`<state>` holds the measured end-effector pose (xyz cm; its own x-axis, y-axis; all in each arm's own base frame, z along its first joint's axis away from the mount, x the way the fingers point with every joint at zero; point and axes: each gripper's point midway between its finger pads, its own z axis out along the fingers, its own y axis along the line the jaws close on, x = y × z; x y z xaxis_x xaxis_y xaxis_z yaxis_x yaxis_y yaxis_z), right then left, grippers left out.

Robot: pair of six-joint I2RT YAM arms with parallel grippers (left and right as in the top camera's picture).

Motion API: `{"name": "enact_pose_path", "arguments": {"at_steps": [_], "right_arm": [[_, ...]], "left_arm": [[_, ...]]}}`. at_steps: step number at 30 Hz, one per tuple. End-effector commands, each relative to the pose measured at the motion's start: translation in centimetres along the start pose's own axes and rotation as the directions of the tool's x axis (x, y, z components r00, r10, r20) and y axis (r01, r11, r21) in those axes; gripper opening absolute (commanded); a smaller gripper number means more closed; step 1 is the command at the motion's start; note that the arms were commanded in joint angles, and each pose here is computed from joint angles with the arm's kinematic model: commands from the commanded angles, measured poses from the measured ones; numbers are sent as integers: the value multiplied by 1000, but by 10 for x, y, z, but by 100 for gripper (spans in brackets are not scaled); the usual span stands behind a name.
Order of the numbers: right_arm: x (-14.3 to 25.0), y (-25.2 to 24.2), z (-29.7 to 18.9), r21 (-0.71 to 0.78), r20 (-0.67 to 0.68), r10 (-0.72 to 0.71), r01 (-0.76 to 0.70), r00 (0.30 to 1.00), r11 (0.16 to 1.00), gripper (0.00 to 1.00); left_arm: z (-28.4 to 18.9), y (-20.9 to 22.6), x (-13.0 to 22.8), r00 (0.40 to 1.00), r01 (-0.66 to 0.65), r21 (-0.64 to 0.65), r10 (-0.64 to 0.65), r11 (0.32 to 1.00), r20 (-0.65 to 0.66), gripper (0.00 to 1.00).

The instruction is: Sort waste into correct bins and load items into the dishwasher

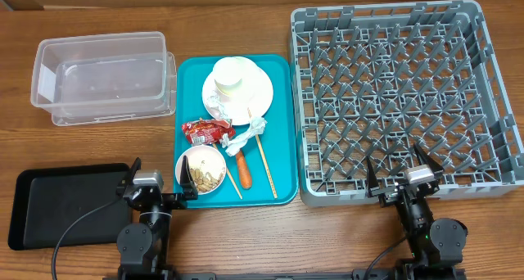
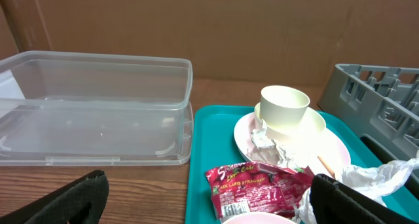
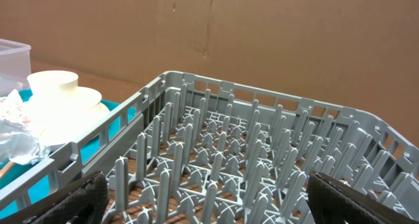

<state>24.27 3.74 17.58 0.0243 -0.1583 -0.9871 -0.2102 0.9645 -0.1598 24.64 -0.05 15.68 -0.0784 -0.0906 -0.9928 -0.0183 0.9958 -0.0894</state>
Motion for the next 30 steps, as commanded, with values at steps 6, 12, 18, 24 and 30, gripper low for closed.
{"name": "enact_pose_path", "arguments": {"at_steps": [6, 12, 18, 24, 30], "right_arm": [[2, 0, 0, 2, 3, 7, -7, 1000, 1000, 100], [2, 0, 0, 2, 3, 7, -7, 1000, 1000, 100], [2, 0, 0, 2, 3, 7, -7, 1000, 1000, 100], [2, 0, 0, 2, 3, 7, -7, 1000, 1000, 100], [2, 0, 0, 2, 3, 7, -7, 1000, 1000, 100]], "left_arm": [[0, 4, -1, 1000, -22, -22, 22, 1000, 10, 100], [0, 4, -1, 1000, -22, -22, 22, 1000, 10, 100], [0, 4, -1, 1000, -22, -22, 22, 1000, 10, 100], [0, 4, -1, 1000, -22, -22, 22, 1000, 10, 100], [0, 5, -4, 999, -24, -27, 24, 999, 25, 100]]}}
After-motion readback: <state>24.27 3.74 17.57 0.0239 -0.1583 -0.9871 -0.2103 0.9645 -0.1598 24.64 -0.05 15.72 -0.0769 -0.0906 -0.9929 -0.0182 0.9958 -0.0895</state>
